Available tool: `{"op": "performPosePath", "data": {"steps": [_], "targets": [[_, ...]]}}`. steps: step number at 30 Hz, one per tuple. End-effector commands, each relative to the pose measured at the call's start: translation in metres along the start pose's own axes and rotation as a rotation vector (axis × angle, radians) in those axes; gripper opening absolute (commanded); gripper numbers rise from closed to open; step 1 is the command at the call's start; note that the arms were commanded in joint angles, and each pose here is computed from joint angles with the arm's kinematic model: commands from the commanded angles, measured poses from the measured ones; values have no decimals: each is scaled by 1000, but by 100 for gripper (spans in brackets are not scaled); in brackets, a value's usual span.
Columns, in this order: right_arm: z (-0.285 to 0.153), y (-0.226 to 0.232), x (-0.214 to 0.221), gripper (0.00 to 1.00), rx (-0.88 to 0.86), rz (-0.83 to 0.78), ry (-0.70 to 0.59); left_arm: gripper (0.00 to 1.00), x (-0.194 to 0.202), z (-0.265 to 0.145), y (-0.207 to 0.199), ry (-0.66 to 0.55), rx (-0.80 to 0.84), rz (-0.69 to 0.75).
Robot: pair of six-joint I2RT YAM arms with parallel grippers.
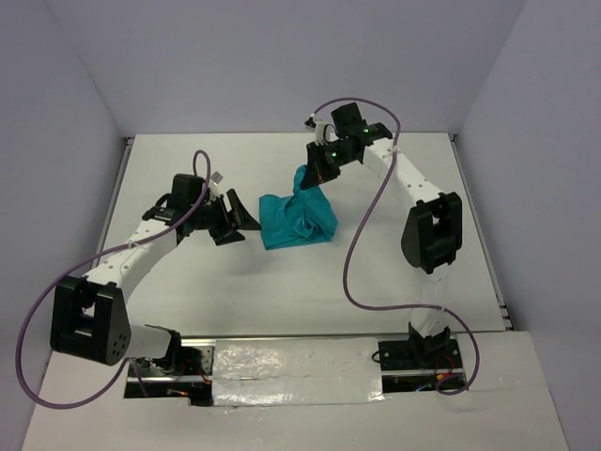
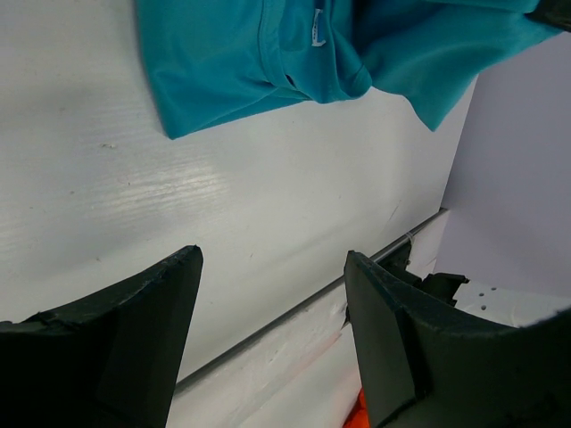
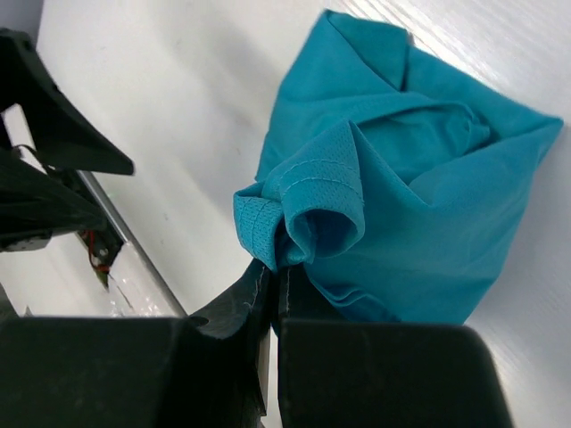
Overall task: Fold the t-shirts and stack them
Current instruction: Fold the long partially folded tshirt into a neat square
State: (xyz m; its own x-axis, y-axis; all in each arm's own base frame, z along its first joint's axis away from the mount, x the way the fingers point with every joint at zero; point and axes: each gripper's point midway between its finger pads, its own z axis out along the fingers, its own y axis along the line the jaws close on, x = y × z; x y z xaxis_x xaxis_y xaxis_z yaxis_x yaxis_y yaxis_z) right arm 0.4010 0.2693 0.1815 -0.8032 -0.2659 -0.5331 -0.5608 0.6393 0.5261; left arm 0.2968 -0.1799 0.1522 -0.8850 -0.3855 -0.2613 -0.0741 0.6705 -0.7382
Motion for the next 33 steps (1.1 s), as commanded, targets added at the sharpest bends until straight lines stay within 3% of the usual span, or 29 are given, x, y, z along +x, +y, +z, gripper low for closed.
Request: {"op": "performPosePath", "data": {"steps": [1,11,24,33], "targets": [[8,26,-15,0,-28,-23,-20,78,-4,-4,-6,-26,26,20],[31,33,-14,0,-51,8,-4,73,-6,27,-4,12,61,6],[36,37,-15,0,-76,35,-34,36,4,110,-35,129,30,58],[33,42,-22,0,-93,46,-63,29,2,151,-21,98,-65,45]]}}
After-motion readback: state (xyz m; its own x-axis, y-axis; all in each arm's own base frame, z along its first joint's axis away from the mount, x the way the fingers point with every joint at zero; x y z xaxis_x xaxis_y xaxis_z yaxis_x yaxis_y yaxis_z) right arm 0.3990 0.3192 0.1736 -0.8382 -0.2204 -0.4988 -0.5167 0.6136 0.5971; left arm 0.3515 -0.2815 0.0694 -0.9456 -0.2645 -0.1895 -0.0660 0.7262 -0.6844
